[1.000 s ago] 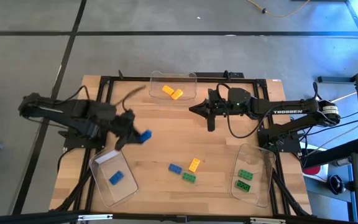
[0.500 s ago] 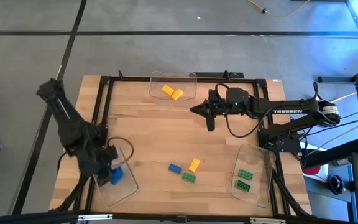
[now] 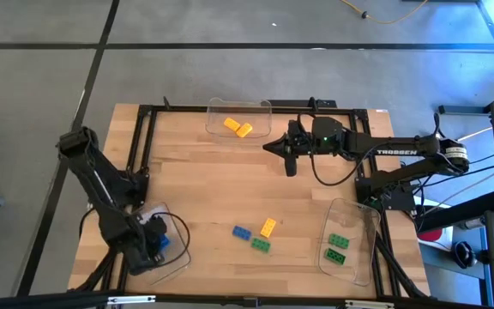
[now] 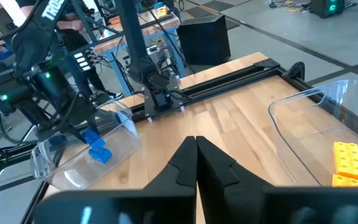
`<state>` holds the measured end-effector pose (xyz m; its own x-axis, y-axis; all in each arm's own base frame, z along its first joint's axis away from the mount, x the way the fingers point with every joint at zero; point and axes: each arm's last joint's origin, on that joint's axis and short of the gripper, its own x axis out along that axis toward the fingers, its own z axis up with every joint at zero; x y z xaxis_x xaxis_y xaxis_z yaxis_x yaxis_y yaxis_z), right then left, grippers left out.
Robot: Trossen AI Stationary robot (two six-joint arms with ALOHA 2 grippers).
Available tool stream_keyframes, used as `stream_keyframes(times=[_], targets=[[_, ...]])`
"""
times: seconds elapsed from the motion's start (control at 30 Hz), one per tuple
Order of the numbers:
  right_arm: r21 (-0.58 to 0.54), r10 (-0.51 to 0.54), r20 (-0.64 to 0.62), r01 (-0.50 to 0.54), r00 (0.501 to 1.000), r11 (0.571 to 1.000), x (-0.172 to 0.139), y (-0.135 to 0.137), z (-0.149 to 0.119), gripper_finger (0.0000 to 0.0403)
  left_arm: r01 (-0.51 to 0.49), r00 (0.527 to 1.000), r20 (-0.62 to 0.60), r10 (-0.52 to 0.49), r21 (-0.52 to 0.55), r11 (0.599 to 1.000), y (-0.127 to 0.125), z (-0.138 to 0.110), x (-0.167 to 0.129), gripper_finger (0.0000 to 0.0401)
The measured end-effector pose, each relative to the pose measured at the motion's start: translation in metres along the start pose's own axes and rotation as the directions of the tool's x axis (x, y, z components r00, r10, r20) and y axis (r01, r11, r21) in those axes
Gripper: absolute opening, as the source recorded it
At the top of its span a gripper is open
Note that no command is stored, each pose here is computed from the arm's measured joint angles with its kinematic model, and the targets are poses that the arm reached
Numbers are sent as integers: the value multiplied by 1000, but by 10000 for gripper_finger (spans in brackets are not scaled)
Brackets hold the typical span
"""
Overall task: Sort & place blocks by color
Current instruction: Put the top blue game piece into the bottom left transparent bin, then put the yellow game piece into the top transparent bin
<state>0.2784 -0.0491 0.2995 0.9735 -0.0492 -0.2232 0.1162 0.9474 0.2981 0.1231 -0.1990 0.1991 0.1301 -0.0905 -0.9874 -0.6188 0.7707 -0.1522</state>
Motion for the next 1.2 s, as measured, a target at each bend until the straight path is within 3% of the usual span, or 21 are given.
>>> stream_keyframes(times=[0.47,0.67,1.07,1.2], targets=[[5,0,-1,0,1000,1000,0,0,0,0,-146,988,43,149,-72,987,10,2,6,146],[6,-1,-2,1,1000,1000,0,0,0,0,-120,991,40,124,-99,988,11,2,1,159],[6,-1,-2,1,1000,1000,0,0,0,0,-88,996,26,91,-95,992,15,4,-8,279],[5,-1,-2,1,1000,1000,0,0,0,0,14,999,54,-11,-65,998,14,12,-21,285]])
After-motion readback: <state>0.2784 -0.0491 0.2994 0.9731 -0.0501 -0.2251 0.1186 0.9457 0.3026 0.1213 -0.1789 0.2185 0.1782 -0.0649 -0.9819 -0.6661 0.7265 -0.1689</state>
